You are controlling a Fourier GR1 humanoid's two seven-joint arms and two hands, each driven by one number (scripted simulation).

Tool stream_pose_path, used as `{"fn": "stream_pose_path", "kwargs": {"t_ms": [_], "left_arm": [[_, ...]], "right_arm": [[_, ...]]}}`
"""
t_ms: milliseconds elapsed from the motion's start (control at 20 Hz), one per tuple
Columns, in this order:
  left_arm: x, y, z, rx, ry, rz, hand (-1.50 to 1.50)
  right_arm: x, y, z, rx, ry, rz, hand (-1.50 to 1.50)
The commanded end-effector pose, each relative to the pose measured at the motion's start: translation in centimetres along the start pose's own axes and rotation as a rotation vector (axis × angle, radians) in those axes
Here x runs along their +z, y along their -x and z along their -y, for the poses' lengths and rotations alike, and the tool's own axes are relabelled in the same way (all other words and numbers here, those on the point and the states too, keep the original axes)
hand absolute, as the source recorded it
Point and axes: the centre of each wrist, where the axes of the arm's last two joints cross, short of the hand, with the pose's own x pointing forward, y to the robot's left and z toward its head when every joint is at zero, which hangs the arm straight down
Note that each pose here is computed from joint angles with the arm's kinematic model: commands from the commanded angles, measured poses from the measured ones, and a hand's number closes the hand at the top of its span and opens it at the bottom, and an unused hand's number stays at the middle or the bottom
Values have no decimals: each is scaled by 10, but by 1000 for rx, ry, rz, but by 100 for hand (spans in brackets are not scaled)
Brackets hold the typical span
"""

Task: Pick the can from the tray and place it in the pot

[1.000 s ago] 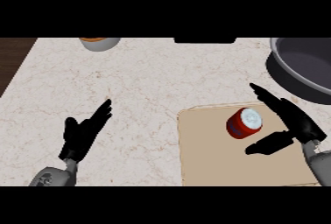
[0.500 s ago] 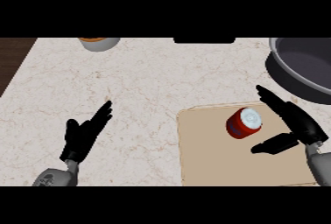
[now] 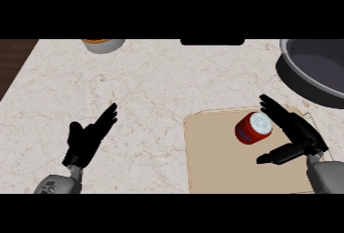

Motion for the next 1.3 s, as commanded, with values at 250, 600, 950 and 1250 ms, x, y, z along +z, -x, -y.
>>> {"fn": "stream_pose_path", "kwargs": {"t_ms": [250,600,950,1250], "left_arm": [[6,5,-1,4,-28,12,0],[-10,-2,7,-5,-7,9,0],[10,0,-5,13,0,-6,0],[0,-12,-5,-3,4,32,0]], "right_arm": [[-13,34,-16,-117,-24,-16,-150],[-29,63,-51,-5,-63,68,150],[-27,73,-28,-141,-32,116,150],[67,62,122,-64,107,222,150]]}}
